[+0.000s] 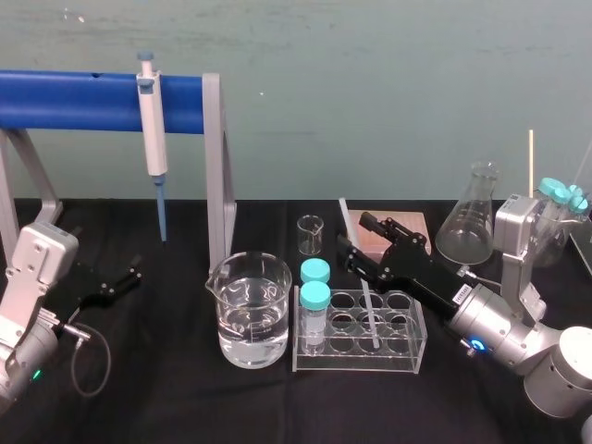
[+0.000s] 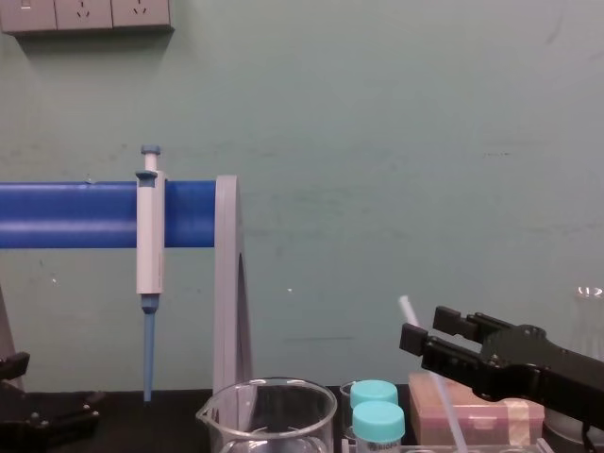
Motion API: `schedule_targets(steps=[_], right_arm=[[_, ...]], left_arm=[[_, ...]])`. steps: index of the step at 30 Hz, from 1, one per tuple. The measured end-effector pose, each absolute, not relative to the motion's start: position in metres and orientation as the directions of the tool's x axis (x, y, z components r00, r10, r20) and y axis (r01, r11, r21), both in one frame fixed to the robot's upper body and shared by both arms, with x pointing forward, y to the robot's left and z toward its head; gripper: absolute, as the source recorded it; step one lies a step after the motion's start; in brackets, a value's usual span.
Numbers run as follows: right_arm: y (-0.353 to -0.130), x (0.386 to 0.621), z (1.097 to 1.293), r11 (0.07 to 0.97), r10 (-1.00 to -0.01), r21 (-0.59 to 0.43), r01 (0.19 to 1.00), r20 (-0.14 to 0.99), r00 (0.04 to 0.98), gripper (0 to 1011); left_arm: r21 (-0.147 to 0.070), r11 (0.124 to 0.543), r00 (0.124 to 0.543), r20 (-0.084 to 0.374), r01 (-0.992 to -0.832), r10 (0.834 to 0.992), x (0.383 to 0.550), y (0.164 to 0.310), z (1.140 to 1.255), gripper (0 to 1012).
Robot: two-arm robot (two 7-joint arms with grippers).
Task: Pick up the stirring rod with one hand, then place it down.
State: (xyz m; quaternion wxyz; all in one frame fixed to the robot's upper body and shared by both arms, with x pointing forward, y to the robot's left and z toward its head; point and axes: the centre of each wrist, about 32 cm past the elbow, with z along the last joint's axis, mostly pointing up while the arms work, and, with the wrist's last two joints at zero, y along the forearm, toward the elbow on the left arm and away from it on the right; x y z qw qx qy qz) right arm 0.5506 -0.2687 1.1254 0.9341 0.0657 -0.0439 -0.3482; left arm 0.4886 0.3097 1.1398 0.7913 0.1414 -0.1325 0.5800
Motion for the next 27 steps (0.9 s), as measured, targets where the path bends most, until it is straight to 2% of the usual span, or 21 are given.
schedule_targets(steps=[1, 2, 5, 8, 9, 12, 15, 18, 19, 20, 22, 23, 27], right_arm=[[-0.269, 0.551, 1.125, 0.749, -0.656, 0.153, 0.645, 0.036, 0.754, 634], [-0.269, 0.551, 1.125, 0.749, -0.656, 0.153, 0.645, 0.036, 0.754, 696], [-0.269, 0.551, 1.125, 0.749, -0.656, 0.153, 0.645, 0.036, 0.754, 754], [-0.269, 0.551, 1.125, 0.749, -0.656, 0.153, 0.645, 0.036, 0.754, 882], [-0.269, 0.551, 1.125, 0.749, -0.656, 0.153, 0.645, 0.036, 0.754, 882], [-0.269, 0.551, 1.125, 0.749, -0.656, 0.153, 0.645, 0.035, 0.754, 978], [-0.269, 0.55, 1.13, 0.735, -0.672, 0.159, 0.659, 0.042, 0.739, 1003], [-0.274, 0.543, 1.143, 0.641, -0.766, 0.155, 0.752, 0.071, 0.639, 1003], [-0.274, 0.543, 1.143, 0.641, -0.766, 0.155, 0.752, 0.071, 0.639, 1003], [-0.277, 0.539, 1.148, 0.581, -0.814, 0.146, 0.801, 0.088, 0.574, 1003], [-0.279, 0.533, 1.151, 0.51, -0.86, 0.13, 0.85, 0.1, 0.501, 1003], [-0.283, 0.527, 1.151, 0.437, -0.898, 0.111, 0.893, 0.111, 0.425, 1003], [-0.293, 0.513, 1.143, 0.283, -0.953, 0.03, 0.959, 0.125, 0.278, 1003]], left_arm=[[0.07, 0.287, 0.292, 0.374, -0.955, 0.88, 0.489, 0.31, 1.14, 1000], [0.07, 0.287, 0.292, 0.374, -0.955, 0.88, 0.489, 0.31, 1.14, 1000], [0.07, 0.287, 0.292, 0.374, -0.955, 0.88, 0.489, 0.31, 1.14, 1000], [0.07, 0.287, 0.292, 0.374, -0.955, 0.88, 0.489, 0.31, 1.14, 1000], [0.07, 0.287, 0.292, 0.374, -0.955, 0.88, 0.489, 0.31, 1.14, 1000], [0.07, 0.287, 0.292, 0.374, -0.955, 0.88, 0.489, 0.31, 1.14, 1000], [0.07, 0.287, 0.292, 0.374, -0.955, 0.88, 0.489, 0.31, 1.14, 1000], [0.07, 0.287, 0.292, 0.374, -0.955, 0.88, 0.489, 0.31, 1.14, 1000], [0.07, 0.287, 0.292, 0.374, -0.955, 0.88, 0.489, 0.31, 1.14, 1000], [0.07, 0.287, 0.292, 0.374, -0.955, 0.88, 0.489, 0.31, 1.14, 1000], [0.07, 0.287, 0.292, 0.374, -0.955, 0.88, 0.489, 0.31, 1.14, 1000], [0.07, 0.287, 0.292, 0.374, -0.955, 0.88, 0.489, 0.31, 1.14, 1000], [0.07, 0.287, 0.292, 0.374, -0.955, 0.88, 0.489, 0.31, 1.14, 1000]])
